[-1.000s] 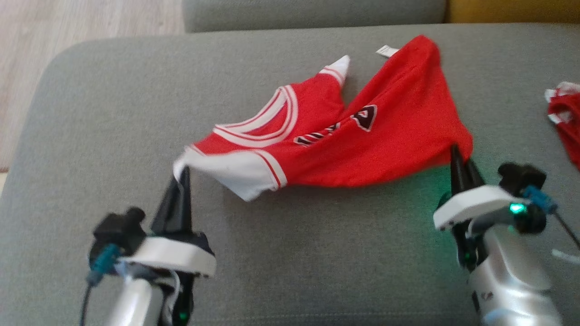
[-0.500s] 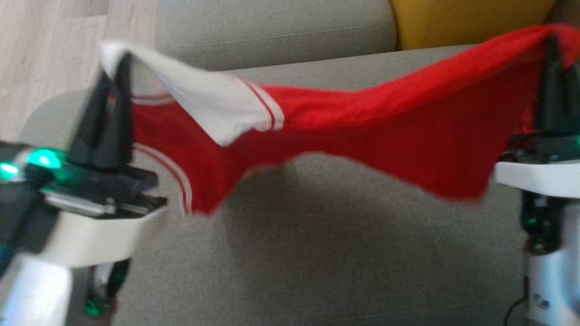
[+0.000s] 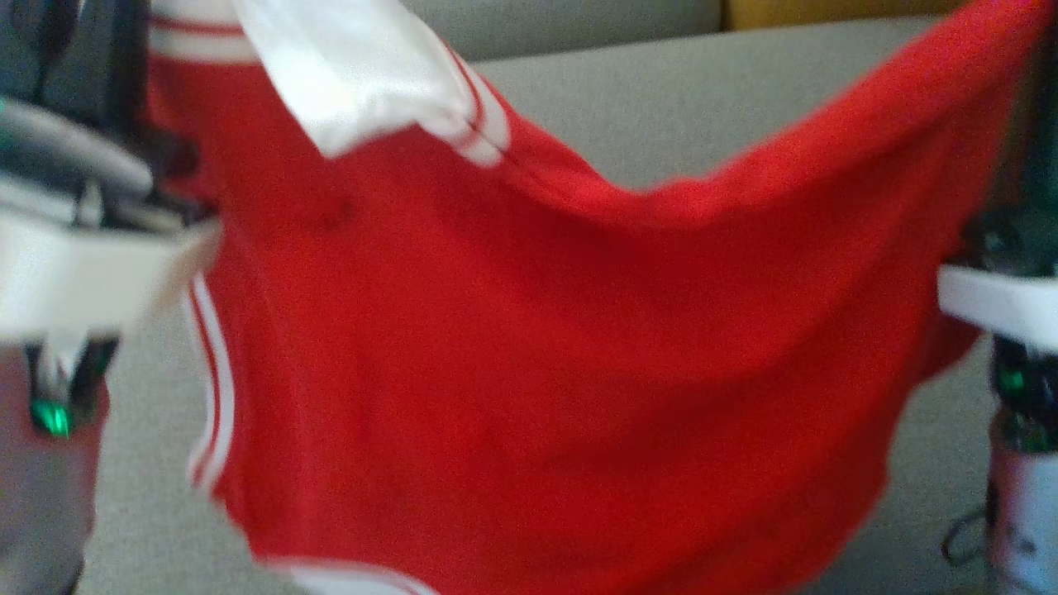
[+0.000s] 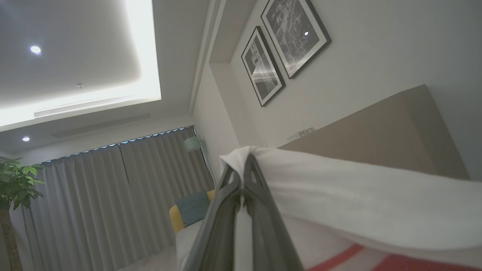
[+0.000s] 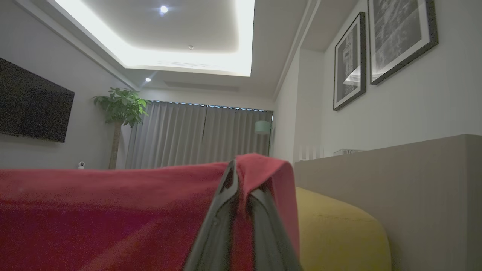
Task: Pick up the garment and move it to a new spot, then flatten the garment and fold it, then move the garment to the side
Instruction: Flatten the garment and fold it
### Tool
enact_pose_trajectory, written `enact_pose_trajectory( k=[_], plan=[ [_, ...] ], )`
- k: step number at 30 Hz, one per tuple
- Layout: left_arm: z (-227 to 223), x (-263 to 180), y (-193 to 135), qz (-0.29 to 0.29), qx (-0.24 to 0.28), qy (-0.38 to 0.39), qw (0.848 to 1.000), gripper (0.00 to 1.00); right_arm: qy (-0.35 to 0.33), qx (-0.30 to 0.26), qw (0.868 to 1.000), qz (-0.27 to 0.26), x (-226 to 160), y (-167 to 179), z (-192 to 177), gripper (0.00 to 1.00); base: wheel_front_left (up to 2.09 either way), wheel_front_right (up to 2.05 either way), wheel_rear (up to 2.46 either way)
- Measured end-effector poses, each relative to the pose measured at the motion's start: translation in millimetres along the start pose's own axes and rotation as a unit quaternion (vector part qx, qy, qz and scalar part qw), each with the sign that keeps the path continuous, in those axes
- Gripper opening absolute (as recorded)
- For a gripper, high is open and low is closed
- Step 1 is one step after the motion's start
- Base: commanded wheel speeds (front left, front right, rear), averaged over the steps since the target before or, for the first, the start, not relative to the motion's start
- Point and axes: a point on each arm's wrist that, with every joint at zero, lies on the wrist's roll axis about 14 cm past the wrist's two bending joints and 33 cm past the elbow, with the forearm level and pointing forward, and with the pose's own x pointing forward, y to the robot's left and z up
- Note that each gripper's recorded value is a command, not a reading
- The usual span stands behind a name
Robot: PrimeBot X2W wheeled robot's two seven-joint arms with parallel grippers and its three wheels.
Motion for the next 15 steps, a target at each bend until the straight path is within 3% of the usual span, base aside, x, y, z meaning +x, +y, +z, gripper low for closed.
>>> enact_pose_trajectory(
  k=[6, 11, 15],
  plan=[
    [-80, 36, 18, -0.012, 0.014, 0.064, 0.998, 0.0, 0.039, 0.005, 0.999, 0.033, 57, 12, -61, 0.0, 0.0, 0.0, 0.0],
    [-120, 85, 43, -0.011, 0.074, 0.061, 0.995, 0.0, 0.015, -0.032, 0.998, 0.054, 128, 17, -90, 0.0, 0.0, 0.0, 0.0],
    [-131, 124, 71, 0.023, 0.102, 0.024, 0.994, 0.0, 0.021, -0.065, 0.996, 0.062, 178, 24, -129, 0.0, 0.0, 0.0, 0.0]
  ],
)
